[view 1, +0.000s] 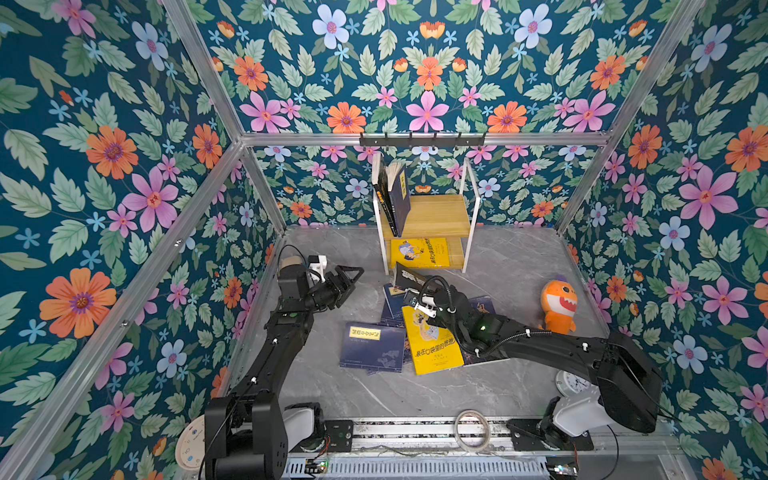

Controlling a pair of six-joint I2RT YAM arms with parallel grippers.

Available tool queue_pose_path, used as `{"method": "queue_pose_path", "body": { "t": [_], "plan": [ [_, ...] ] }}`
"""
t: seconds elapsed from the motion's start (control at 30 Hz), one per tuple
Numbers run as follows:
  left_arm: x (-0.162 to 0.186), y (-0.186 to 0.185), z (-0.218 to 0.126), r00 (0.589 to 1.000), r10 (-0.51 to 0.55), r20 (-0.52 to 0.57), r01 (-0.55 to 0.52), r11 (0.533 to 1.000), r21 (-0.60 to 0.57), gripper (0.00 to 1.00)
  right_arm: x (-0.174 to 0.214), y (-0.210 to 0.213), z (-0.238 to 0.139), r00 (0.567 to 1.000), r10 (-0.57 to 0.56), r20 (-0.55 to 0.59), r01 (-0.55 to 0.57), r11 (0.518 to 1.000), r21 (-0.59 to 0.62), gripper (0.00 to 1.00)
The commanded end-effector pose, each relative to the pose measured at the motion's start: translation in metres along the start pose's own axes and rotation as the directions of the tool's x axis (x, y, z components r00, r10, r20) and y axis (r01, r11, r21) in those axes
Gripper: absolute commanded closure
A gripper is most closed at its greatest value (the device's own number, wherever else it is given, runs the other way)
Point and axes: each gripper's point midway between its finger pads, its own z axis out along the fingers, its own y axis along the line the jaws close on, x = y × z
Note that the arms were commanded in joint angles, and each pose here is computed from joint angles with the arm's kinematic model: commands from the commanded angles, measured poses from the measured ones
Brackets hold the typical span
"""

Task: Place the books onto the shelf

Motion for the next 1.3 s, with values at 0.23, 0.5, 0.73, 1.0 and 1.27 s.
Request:
{"method": "queue_pose_path", "body": {
  "t": [0.23, 0.5, 0.73, 1.0, 1.27],
  "plan": [
    [-0.041, 0.015, -0.040, 0.938, 0.270, 0.219, -0.248, 0.961, -0.123, 0.00, -0.016, -0.048, -0.001, 0.984, -0.173, 0.038, 0.168, 0.981, 0.101, 1.00],
    [-0.070, 0.020, -0.055, 0.907, 0.314, 0.281, -0.267, 0.944, -0.194, 0.00, -0.012, -0.062, 0.022, 0.987, -0.158, 0.010, 0.155, 0.980, 0.123, 1.00],
    [-0.079, 0.024, -0.061, 0.905, 0.323, 0.278, -0.262, 0.936, -0.234, 0.00, -0.021, -0.078, 0.040, 0.985, -0.173, -0.017, 0.173, 0.969, 0.176, 1.00],
    [-0.085, 0.024, -0.064, 0.905, 0.303, 0.299, -0.241, 0.944, -0.225, 0.00, -0.014, -0.089, 0.066, 0.984, -0.161, -0.072, 0.172, 0.966, 0.193, 1.00],
    [-0.084, 0.023, -0.063, 0.907, 0.300, 0.296, -0.241, 0.945, -0.221, 0.00, -0.012, -0.096, 0.085, 0.986, -0.142, -0.091, 0.159, 0.964, 0.212, 1.00]
  ]
}}
